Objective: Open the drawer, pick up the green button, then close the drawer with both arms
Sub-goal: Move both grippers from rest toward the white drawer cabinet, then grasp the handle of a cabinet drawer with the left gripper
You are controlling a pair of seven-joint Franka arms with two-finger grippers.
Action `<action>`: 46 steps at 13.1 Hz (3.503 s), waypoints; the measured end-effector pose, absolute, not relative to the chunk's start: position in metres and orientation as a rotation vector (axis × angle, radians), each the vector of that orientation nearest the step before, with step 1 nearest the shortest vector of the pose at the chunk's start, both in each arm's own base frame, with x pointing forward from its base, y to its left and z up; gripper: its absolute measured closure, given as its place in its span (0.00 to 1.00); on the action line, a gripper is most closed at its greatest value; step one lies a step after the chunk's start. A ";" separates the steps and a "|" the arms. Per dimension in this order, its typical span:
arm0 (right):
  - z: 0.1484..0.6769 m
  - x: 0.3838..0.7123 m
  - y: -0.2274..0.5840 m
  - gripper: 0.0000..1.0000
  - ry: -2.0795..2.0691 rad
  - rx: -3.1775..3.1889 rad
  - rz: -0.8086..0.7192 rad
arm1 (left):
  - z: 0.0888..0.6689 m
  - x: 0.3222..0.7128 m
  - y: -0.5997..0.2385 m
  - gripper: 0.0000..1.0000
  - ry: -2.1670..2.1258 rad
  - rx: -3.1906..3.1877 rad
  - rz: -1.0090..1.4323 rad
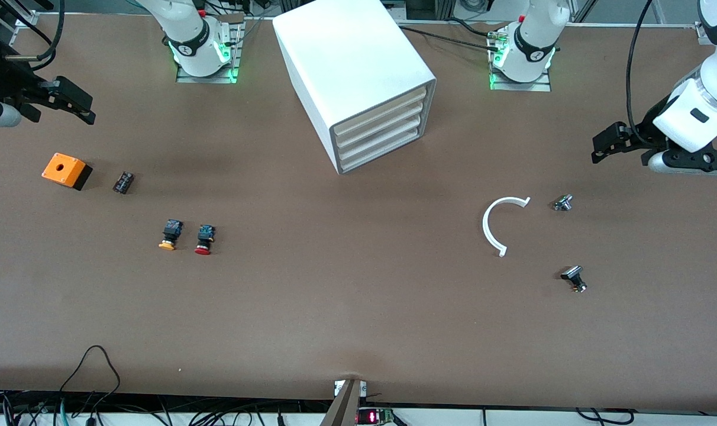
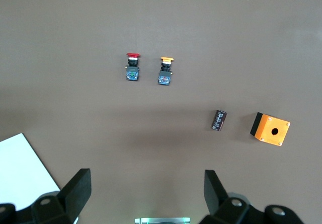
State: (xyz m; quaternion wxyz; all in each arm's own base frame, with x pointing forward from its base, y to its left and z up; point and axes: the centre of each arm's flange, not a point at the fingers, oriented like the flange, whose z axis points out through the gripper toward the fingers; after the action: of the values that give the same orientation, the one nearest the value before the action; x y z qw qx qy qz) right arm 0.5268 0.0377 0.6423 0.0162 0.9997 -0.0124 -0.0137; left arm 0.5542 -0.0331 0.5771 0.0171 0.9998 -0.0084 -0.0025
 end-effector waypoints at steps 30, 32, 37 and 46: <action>0.413 0.654 0.158 0.00 -0.162 3.165 -0.178 | 0.516 0.528 -0.133 0.00 -0.289 2.526 -0.758; 0.405 0.654 0.189 0.00 -0.234 3.161 -0.157 | 0.484 0.546 -0.145 0.00 -0.341 2.399 -0.682; 0.400 0.646 0.242 0.00 -0.456 3.150 -0.092 | 0.363 0.529 -0.162 0.01 -0.480 2.086 -0.480; 0.396 0.632 0.325 0.00 -0.822 3.112 -0.028 | 0.183 0.477 -0.192 0.40 -0.484 1.738 -0.258</action>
State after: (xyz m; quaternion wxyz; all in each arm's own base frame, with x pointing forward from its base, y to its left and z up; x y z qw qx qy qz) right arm 0.6324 0.3252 0.3965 -0.0384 0.9661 -0.2553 -0.0085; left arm 0.4766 -0.1925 0.1825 0.6127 0.7537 -0.2097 -0.1117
